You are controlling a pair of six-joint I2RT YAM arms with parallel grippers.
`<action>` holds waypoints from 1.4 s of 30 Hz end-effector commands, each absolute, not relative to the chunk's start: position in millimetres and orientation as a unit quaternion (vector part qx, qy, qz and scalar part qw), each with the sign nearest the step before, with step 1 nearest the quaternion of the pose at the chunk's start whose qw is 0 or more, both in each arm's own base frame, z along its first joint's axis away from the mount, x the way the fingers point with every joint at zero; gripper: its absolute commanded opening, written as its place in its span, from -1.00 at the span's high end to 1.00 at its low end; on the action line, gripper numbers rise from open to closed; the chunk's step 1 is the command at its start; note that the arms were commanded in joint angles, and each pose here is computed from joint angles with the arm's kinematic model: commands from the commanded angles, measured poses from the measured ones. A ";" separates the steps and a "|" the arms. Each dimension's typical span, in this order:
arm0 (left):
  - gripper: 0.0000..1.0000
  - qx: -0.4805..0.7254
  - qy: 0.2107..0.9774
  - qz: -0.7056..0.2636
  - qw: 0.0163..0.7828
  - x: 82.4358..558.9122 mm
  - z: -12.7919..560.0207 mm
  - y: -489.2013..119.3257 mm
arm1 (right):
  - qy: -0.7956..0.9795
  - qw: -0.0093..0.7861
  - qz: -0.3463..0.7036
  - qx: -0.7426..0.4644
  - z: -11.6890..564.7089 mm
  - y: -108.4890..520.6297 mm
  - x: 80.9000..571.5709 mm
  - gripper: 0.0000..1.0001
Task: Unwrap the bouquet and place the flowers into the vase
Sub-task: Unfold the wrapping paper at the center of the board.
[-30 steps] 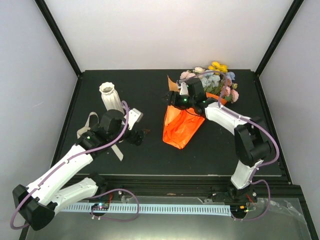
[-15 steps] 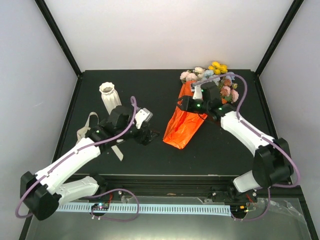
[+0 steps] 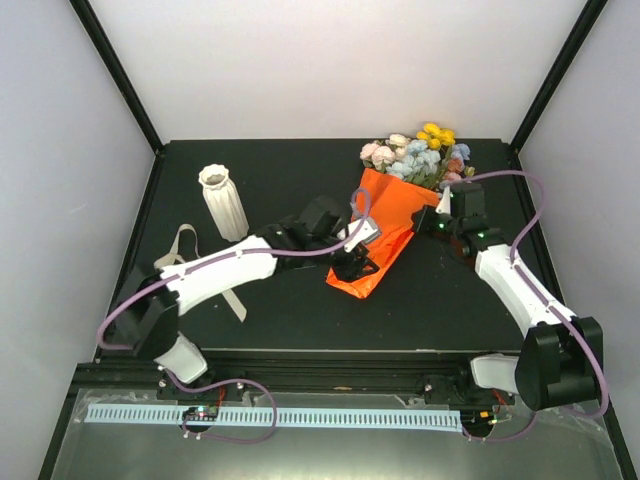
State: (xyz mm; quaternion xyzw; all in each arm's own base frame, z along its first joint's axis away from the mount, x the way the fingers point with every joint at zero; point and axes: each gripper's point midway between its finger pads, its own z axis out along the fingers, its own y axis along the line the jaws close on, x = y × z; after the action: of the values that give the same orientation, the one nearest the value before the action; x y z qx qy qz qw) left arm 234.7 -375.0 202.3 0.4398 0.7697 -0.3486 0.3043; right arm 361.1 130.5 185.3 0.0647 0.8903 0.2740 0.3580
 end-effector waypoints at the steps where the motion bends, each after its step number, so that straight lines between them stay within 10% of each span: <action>1: -0.08 0.495 0.751 -0.317 0.301 236.1 190.0 -404.6 | 0.894 0.361 0.239 0.110 167.9 97.2 357.0 0.98; 18: 0.65 0.481 0.799 0.017 0.362 333.1 115.7 -374.5 | 0.884 0.373 0.252 0.126 162.0 84.4 343.6 0.98; 28: 0.66 0.321 0.875 0.108 0.347 401.2 107.2 -283.3 | 0.881 0.335 0.300 0.147 144.1 98.5 336.1 0.95; 37: 0.52 0.273 0.915 0.088 0.283 405.8 66.8 -265.2 | 0.882 0.294 0.329 0.166 95.9 116.2 344.4 -0.18; 42: 0.50 0.257 0.928 0.096 0.251 402.5 47.4 -254.9 | 0.883 0.299 0.319 0.170 83.5 116.1 371.3 -0.24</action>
State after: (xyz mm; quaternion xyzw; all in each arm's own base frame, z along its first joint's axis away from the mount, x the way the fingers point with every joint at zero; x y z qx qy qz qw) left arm 404.6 -262.4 53.6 0.2826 0.9130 0.0976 0.2774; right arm 339.4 110.0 68.7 0.1813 0.9003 0.3014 0.2563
